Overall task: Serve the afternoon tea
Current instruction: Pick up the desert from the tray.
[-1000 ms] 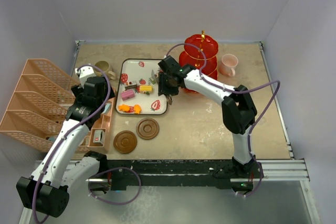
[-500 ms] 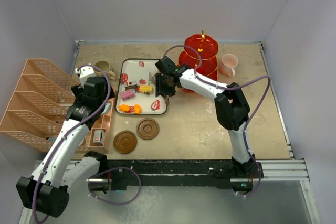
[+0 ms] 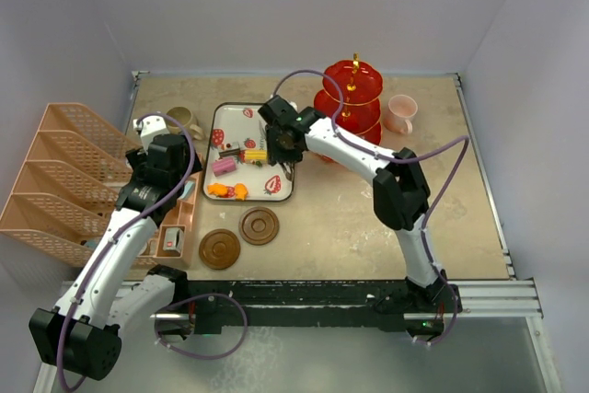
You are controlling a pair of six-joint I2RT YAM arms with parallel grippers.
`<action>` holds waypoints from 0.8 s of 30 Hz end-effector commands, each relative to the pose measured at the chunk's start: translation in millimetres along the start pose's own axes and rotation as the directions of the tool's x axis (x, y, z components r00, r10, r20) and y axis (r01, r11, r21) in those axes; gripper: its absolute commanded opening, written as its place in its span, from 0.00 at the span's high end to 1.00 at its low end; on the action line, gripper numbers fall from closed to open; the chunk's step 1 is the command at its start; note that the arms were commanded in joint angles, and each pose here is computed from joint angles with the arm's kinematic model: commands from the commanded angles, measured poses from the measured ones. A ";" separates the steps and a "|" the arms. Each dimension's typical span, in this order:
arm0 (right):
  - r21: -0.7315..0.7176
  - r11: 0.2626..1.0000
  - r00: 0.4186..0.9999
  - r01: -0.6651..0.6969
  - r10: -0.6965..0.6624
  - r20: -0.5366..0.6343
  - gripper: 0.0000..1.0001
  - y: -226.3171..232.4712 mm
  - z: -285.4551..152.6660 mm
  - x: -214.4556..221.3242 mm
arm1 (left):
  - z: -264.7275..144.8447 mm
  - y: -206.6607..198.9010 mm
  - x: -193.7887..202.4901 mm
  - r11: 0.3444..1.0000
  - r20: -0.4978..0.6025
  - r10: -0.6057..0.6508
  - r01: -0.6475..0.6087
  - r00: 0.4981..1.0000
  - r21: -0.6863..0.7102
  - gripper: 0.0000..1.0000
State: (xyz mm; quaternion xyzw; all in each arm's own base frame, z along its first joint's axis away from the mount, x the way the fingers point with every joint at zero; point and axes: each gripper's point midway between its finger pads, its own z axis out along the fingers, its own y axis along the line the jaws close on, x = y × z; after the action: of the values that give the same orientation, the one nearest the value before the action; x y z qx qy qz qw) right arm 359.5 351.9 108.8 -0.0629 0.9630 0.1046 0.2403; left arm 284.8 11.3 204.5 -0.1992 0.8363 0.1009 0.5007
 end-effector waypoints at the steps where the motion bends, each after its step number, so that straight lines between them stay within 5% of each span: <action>1: 0.068 0.997 0.999 0.039 -0.039 -0.005 0.53 -9.8 -3.4 2.6 | -0.2 -4.3 -9.0 1.000 0.031 -0.013 0.012 0.999 0.019 0.11; 24: 0.167 0.977 0.991 0.132 -0.130 -0.023 0.57 -12.8 4.0 6.6 | -0.8 -4.0 -9.8 1.000 0.035 -0.012 0.012 0.999 0.019 0.11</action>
State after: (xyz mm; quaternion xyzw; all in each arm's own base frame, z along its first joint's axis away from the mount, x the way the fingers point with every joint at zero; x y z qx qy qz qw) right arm 354.4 344.0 83.8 -0.1004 0.9682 0.0228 0.2280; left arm 284.7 11.3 204.5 -0.1991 0.8363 0.1010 0.5008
